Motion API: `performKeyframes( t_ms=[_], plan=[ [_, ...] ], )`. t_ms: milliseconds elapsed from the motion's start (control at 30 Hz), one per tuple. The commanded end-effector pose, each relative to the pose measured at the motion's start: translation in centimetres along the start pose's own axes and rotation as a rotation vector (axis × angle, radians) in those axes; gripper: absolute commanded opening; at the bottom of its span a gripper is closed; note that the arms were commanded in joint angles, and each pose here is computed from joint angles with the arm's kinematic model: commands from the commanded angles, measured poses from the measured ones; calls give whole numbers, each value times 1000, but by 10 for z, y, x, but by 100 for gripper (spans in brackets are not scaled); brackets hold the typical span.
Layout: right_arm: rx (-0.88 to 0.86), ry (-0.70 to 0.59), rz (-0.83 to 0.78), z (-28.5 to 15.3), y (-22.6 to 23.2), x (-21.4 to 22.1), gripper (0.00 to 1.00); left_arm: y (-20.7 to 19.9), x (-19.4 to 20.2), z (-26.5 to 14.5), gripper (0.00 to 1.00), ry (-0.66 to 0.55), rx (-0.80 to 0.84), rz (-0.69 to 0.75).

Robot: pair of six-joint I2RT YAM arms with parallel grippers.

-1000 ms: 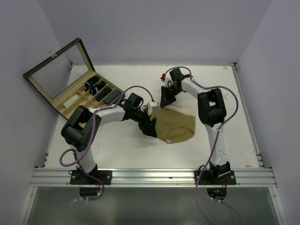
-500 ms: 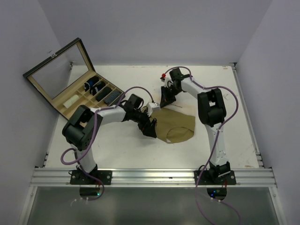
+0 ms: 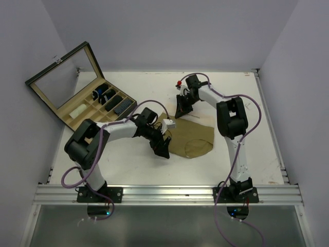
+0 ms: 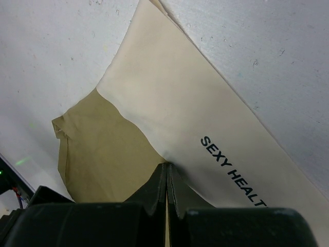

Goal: Roll the underwear
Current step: Flatten the underwear

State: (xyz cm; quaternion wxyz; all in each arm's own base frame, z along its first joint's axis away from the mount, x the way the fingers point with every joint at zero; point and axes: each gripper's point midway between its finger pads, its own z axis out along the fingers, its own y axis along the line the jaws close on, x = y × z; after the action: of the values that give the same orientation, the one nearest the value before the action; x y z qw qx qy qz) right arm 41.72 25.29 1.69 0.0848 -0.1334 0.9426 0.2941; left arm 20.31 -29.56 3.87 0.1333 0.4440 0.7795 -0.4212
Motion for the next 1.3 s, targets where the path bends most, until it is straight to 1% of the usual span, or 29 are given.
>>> performKeyframes(
  t_ms=[0, 133, 200, 233, 267, 300, 333, 400, 433, 467, 500, 533, 567, 600, 633, 667, 700, 733, 767, 800, 833, 867, 900, 933, 967, 1000, 1067, 1200, 1267],
  plan=[
    [36, -8, -30, 0, -6, -5, 0, -17, 19, 0, 98, 69, 33, -27],
    [13, -12, -47, -5, 3, -6, 0, -16, 10, -4, 100, 52, -10, -12],
    [-11, -22, -65, -10, 10, -7, 0, -13, -1, -12, 100, 27, -65, 9],
    [-26, -47, -85, -18, 17, -12, 0, -10, -8, -16, 100, 9, -93, 26],
    [-33, -57, -93, -22, 21, -13, 0, -9, -18, -25, 100, -21, -146, 55],
    [-43, -75, -111, -27, 26, -17, 1, -8, -26, -31, 100, -41, -176, 79],
    [-58, -104, -133, -34, 33, -22, 6, -8, -36, -38, 100, -66, -206, 113],
    [-73, -170, -180, -59, 49, -33, 11, -11, -58, -58, 100, -131, -281, 205],
    [-71, -201, -205, -69, 56, -39, 18, -13, -72, -68, 100, -161, -309, 241],
    [-66, -252, -240, -91, 68, -47, 23, -8, -84, -82, 100, -194, -392, 262],
    [-51, -282, -277, -103, 72, -51, 29, -4, -92, -91, 100, -218, -443, 249],
    [-36, -315, -302, -117, 76, -55, 40, -1, -107, -101, 100, -250, -483, 253],
    [-4, -365, -332, -139, 81, -58, 46, 3, -113, -107, 100, -262, -492, 256],
    [11, -391, -364, -151, 85, -59, 52, 12, -126, -122, 100, -298, -530, 234],
    [27, -401, -362, -156, 83, -55, 65, 22, -133, -130, 100, -318, -577, 209],
    [74, -423, -384, -164, 73, -56, 72, 37, -135, -132, 100, -306, -624, 178],
    [93, -461, -390, -180, 77, -55, 79, 39, -149, -140, 100, -329, -605, 193],
    [124, -451, -354, -180, 60, -48, 87, 47, -150, -133, 100, -316, -565, 185],
    [143, -449, -334, -182, 51, -45, 87, 46, -157, -131, 98, -331, -513, 194],
    [109, -436, -330, -184, 49, -39, 86, 53, -172, -140, 93, -368, -523, 192],
    [99, -403, -273, -183, 28, -28, 81, 66, -171, -132, 91, -355, -522, 160],
    [82, -385, -225, -183, 21, -21, 78, 75, -174, -131, 88, -359, -534, 143],
    [31, -344, -194, -178, 19, -10, 72, 81, -182, -133, 86, -375, -540, 142],
    [31, -316, -147, -174, 5, 1, 67, 92, -178, -122, 82, -352, -530, 128],
    [21, -300, -98, -170, 2, 8, 64, 97, -178, -119, 76, -354, -537, 113],
    [19, -284, -86, -166, -2, 15, 57, 103, -179, -116, 74, -359, -544, 110],
    [21, -247, -56, -151, -11, 33, 53, 118, -168, -102, 69, -326, -542, 80],
    [55, -218, -24, -128, -32, 46, 42, 139, -149, -79, 63, -269, -526, 29],
    [77, -188, -10, -113, -47, 53, 39, 149, -135, -65, 62, -233, -510, -11]
  ],
)
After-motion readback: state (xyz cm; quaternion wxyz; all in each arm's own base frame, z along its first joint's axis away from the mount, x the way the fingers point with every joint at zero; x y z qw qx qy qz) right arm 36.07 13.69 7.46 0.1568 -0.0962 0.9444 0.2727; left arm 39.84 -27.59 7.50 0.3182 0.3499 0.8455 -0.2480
